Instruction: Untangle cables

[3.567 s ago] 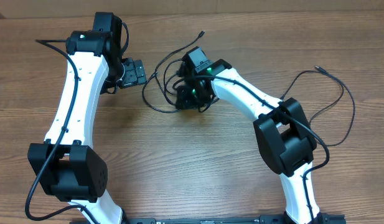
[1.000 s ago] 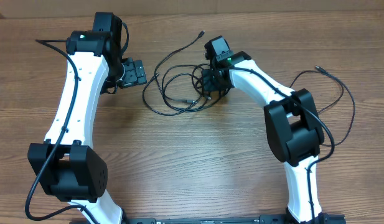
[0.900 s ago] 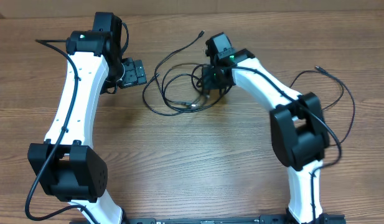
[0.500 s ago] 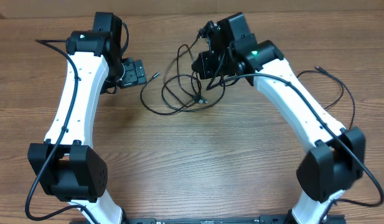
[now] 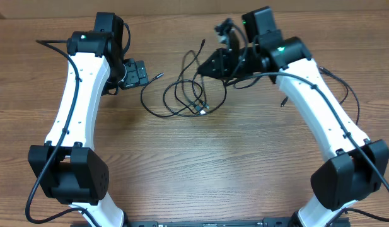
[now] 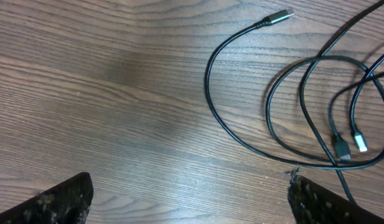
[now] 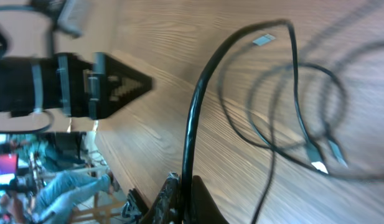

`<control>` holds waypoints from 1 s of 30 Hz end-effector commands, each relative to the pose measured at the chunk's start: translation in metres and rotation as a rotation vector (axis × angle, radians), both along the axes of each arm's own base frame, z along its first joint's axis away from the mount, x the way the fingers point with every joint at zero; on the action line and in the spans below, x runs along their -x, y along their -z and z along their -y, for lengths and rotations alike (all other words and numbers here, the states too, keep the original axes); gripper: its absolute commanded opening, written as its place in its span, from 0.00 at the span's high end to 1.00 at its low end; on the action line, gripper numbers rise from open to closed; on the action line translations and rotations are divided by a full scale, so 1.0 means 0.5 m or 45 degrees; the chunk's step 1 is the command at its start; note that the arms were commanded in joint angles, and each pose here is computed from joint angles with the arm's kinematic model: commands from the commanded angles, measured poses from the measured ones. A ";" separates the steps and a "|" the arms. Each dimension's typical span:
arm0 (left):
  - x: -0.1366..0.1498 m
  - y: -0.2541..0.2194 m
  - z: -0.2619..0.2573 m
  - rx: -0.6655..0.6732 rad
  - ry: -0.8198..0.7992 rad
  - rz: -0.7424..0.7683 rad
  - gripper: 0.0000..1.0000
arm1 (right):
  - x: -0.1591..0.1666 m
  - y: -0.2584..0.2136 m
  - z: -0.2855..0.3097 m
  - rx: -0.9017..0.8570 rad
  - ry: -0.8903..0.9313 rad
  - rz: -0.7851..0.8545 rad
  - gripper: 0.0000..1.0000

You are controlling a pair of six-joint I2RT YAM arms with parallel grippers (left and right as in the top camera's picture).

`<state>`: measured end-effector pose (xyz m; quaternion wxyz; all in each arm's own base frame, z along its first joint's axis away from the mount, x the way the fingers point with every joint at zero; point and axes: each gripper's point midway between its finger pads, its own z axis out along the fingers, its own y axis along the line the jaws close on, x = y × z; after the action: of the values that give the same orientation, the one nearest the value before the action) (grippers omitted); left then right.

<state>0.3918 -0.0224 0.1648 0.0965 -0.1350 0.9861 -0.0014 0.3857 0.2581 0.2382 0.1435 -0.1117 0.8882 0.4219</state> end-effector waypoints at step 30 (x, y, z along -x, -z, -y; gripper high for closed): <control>0.001 0.010 0.006 0.009 -0.015 -0.017 0.01 | 0.037 0.383 0.128 0.024 0.366 -0.345 0.88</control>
<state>0.3918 -0.0224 0.1648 0.0965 -0.1350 0.9861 -0.0014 0.3727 0.1869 0.0515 0.1018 0.0756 0.9179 0.3760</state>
